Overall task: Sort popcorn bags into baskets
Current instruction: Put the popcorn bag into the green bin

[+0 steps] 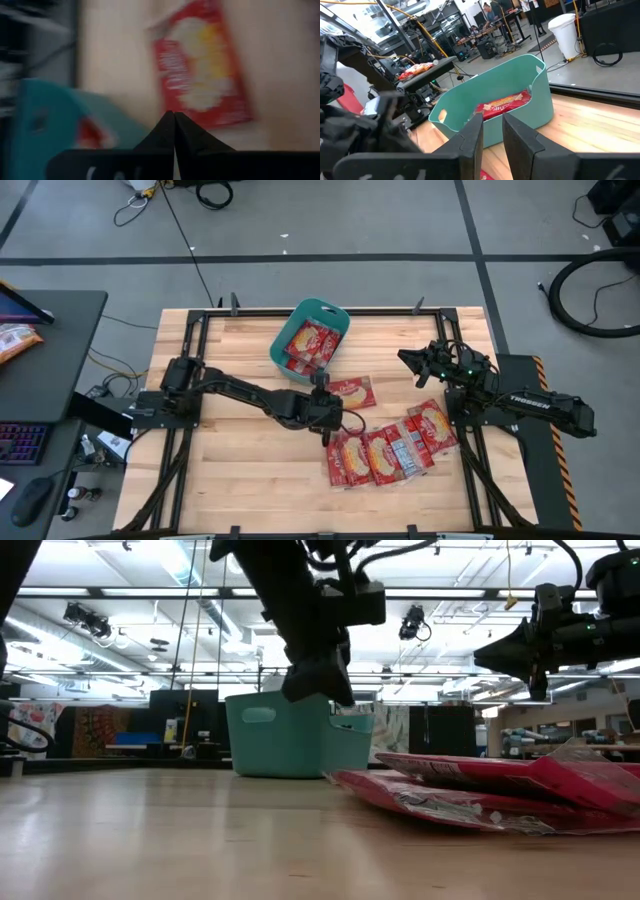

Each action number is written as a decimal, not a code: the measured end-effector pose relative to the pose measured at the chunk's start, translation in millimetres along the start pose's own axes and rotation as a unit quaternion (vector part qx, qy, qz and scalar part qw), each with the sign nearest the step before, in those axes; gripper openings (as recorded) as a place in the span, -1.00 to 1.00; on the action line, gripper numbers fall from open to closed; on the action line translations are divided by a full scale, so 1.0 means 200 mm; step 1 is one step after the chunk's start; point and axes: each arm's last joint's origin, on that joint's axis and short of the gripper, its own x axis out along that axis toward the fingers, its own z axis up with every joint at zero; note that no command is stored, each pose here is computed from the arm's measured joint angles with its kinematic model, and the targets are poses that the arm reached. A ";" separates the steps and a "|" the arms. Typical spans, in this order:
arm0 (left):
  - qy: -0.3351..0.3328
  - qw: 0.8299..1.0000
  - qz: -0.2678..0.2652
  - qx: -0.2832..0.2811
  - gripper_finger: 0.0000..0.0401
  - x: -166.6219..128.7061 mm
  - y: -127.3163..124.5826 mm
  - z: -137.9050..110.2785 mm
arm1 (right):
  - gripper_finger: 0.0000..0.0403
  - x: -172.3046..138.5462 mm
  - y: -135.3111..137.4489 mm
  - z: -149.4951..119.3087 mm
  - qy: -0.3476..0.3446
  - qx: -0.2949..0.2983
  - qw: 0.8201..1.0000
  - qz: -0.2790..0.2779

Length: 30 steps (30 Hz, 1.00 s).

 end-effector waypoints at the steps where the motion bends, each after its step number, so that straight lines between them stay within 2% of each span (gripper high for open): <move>1: -0.001 1.000 -0.022 -0.009 -0.96 0.01 0.00 0.00 | -0.62 0.00 0.00 0.00 0.000 0.000 1.000 0.000; 3: -0.001 0.999 -0.050 -0.019 -0.90 0.02 0.00 -0.01 | -0.62 0.00 0.00 0.00 0.000 0.000 1.000 0.000; 7: 0.013 0.999 -0.040 -0.024 -0.68 0.05 0.02 -0.02 | -0.62 0.00 0.00 0.00 0.000 0.000 1.000 0.000; 9: -0.001 0.997 -0.049 -0.068 -0.56 0.07 0.05 -0.01 | -0.62 0.00 0.00 0.00 0.000 0.000 1.000 0.000; 13: -0.032 0.981 -0.126 -0.140 -0.40 0.14 0.11 0.00 | -0.62 0.00 0.00 0.00 0.000 0.000 1.000 0.000; 18: -0.066 0.972 -0.130 -0.182 -0.32 0.25 0.12 0.03 | -0.62 0.00 0.00 0.00 0.000 0.000 1.000 -0.001; 30: -0.035 0.966 -0.147 -0.211 -0.25 0.51 0.10 0.06 | -0.62 0.00 0.00 0.01 -0.006 0.000 1.000 0.003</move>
